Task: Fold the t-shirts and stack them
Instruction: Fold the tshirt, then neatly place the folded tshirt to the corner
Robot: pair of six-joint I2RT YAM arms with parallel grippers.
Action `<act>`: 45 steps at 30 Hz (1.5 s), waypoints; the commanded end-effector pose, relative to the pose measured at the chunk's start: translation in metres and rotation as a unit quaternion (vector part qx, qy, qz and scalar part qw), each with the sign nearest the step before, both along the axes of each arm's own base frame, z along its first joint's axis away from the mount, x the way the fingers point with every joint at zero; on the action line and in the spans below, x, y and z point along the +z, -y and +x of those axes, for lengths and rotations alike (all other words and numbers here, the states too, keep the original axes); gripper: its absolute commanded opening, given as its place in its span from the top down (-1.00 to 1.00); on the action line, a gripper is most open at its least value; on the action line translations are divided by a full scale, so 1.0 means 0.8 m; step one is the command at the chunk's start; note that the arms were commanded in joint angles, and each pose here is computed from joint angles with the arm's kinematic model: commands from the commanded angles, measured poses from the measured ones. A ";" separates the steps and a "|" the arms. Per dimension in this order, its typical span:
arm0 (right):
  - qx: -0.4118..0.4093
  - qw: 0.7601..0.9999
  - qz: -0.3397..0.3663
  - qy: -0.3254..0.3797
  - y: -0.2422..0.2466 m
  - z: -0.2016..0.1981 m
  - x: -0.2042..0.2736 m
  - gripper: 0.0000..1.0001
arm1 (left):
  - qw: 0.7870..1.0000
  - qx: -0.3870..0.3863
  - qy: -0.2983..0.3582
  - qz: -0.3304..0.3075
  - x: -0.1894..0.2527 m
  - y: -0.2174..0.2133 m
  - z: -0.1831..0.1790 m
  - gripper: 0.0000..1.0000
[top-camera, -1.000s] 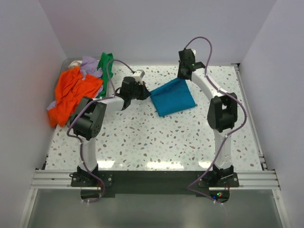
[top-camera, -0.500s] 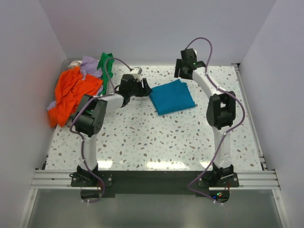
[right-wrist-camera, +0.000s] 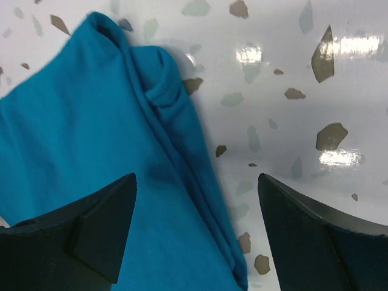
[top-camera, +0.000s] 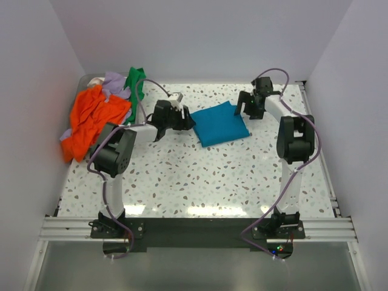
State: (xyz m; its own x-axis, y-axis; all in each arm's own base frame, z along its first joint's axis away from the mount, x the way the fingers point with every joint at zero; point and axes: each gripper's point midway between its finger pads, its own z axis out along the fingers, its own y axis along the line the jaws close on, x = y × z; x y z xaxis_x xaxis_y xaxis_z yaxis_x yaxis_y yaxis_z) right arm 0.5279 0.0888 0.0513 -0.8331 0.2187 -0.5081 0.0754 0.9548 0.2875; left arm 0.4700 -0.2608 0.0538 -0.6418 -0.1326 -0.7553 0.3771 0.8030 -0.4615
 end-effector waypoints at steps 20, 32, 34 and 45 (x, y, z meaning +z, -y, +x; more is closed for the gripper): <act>0.081 0.986 0.146 -0.030 -0.021 -0.043 -0.014 -0.61 | 0.999 -0.046 -0.023 -0.017 -0.028 0.032 0.010 0.35; 0.108 0.978 0.167 -0.065 -0.035 -0.056 -0.032 -0.11 | 0.998 -0.052 -0.015 -0.019 -0.021 0.042 0.010 0.33; 0.115 0.977 0.168 -0.067 -0.040 -0.057 -0.032 -0.07 | 0.998 -0.053 -0.014 -0.018 -0.020 0.044 0.010 0.32; 0.116 0.977 0.168 -0.062 -0.049 -0.049 -0.028 0.97 | 0.998 -0.057 0.011 -0.026 0.013 0.049 0.011 0.07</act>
